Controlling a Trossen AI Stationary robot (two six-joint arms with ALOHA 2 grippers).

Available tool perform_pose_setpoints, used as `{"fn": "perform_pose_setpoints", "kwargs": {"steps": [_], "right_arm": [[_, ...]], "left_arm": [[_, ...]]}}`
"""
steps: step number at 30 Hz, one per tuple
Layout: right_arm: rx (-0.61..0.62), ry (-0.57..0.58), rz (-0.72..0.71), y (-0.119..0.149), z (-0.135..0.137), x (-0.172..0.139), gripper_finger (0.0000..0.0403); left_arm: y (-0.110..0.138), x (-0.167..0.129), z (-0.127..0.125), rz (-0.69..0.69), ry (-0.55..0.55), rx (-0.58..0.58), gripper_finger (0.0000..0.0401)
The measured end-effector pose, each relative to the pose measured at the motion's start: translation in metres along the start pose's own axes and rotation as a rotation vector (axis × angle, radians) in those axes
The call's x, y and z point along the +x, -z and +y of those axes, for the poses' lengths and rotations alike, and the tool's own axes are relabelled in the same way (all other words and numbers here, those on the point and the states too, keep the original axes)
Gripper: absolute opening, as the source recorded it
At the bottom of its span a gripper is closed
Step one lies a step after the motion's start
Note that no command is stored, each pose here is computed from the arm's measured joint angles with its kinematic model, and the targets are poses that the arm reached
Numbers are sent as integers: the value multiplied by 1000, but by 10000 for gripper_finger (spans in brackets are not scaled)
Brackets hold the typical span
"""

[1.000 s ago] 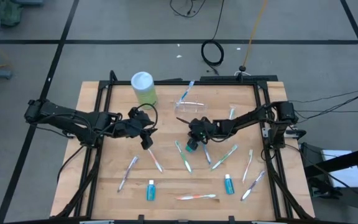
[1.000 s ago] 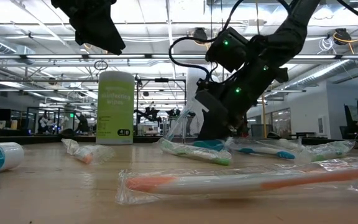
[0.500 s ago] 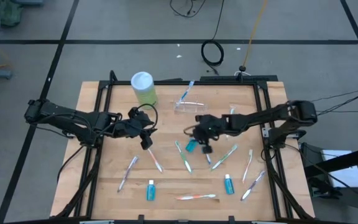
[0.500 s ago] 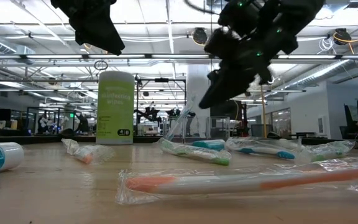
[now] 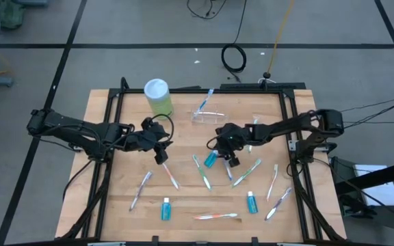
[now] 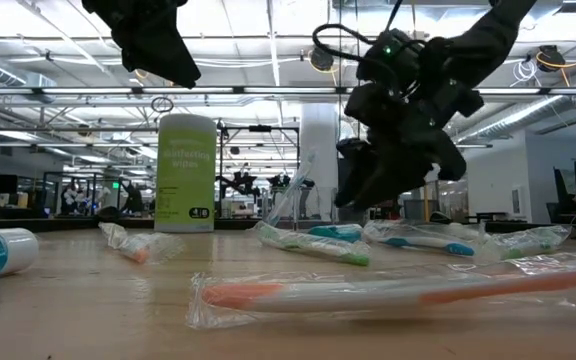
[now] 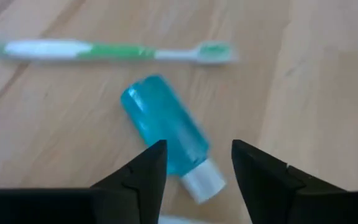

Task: Pick & Place toothbrushing station
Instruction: Put the top mouthwash bottle into the transparent organizer

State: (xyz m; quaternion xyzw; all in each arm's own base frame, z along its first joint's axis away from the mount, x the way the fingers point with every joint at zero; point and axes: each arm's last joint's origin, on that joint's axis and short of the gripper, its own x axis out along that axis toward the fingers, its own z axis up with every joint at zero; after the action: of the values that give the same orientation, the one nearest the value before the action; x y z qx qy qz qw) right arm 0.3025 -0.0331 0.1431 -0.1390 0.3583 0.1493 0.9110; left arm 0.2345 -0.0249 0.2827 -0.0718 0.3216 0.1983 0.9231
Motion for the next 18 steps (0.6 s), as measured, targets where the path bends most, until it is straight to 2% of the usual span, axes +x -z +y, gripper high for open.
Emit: {"fn": "perform_pose_setpoints", "kwargs": {"steps": [3, 9, 18], "right_arm": [[6, -31, 18, 8, 0, 12, 184], [-23, -24, 51, 17, -1, 23, 183], [37, -34, 68, 20, 0, 24, 148]], "left_arm": [[0, 0, 0, 0, 0, 1, 159], [0, 0, 0, 0, 0, 1, 159], [0, 0, 0, -1, 1, 0, 159]]}}
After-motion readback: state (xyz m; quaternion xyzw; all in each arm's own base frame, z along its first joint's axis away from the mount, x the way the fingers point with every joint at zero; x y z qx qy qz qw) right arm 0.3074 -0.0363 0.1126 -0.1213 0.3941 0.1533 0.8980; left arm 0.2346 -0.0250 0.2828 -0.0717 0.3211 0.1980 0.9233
